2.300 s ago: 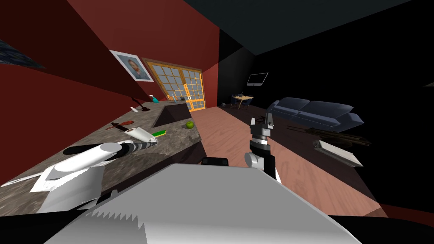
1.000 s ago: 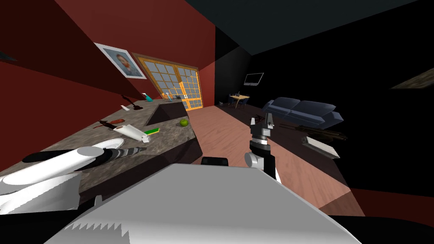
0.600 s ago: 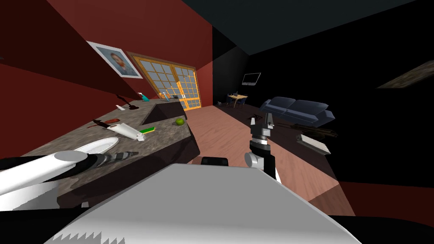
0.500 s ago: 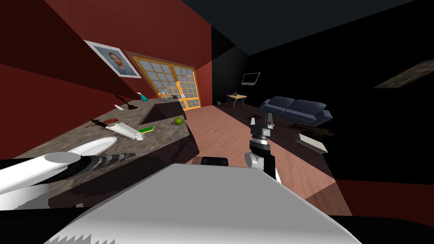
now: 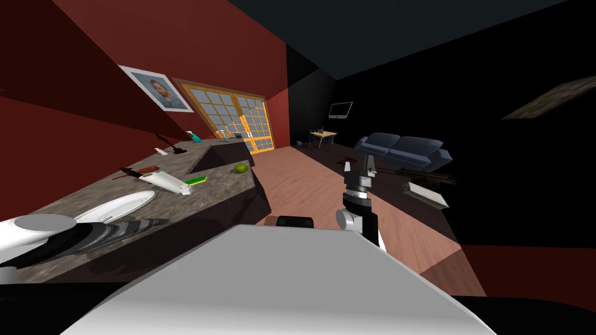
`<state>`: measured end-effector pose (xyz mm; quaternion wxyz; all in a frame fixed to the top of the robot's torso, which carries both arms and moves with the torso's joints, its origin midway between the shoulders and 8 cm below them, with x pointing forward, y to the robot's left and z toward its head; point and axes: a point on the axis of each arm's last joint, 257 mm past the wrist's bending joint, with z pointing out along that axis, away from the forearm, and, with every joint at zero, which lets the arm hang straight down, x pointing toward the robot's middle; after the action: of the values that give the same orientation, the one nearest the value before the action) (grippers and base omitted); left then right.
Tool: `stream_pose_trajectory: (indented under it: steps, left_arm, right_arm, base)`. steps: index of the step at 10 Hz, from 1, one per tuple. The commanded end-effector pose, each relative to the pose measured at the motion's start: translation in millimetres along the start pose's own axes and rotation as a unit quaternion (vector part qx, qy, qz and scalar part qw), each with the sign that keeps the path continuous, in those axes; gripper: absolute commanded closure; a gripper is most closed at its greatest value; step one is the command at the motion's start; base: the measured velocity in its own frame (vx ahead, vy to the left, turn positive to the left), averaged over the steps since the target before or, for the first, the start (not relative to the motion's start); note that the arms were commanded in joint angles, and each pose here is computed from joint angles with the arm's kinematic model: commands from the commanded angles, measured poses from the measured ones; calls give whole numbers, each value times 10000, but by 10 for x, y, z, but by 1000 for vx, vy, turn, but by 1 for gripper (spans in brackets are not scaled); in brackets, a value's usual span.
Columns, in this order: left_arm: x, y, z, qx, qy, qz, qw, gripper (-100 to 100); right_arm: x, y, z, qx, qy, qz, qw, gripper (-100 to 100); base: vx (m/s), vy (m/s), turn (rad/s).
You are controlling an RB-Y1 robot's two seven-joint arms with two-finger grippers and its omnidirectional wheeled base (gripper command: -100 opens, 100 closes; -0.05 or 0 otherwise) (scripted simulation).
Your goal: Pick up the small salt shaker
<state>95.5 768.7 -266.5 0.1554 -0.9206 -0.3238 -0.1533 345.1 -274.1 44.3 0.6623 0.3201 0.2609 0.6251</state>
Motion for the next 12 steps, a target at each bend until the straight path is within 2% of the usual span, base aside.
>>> stream_pose_trajectory:
  steps: [1,4,12]
  left_arm:
    - [-14,-77,-53,107,-96,13,9999,-100]
    - [3,-153,-126,264,-192,153,9994,-100]
    - [0,-238,-212,608,-490,675,9947,-100]
  right_arm:
    - [0,0,0,0,0,0,10000,0]
    - [-1,0,0,0,0,-1,10000,0]
    - [-1,0,0,0,0,-2,10000,0]
  base:
    - [138,48,-8]
    - [183,78,-2]
    - [170,123,2]
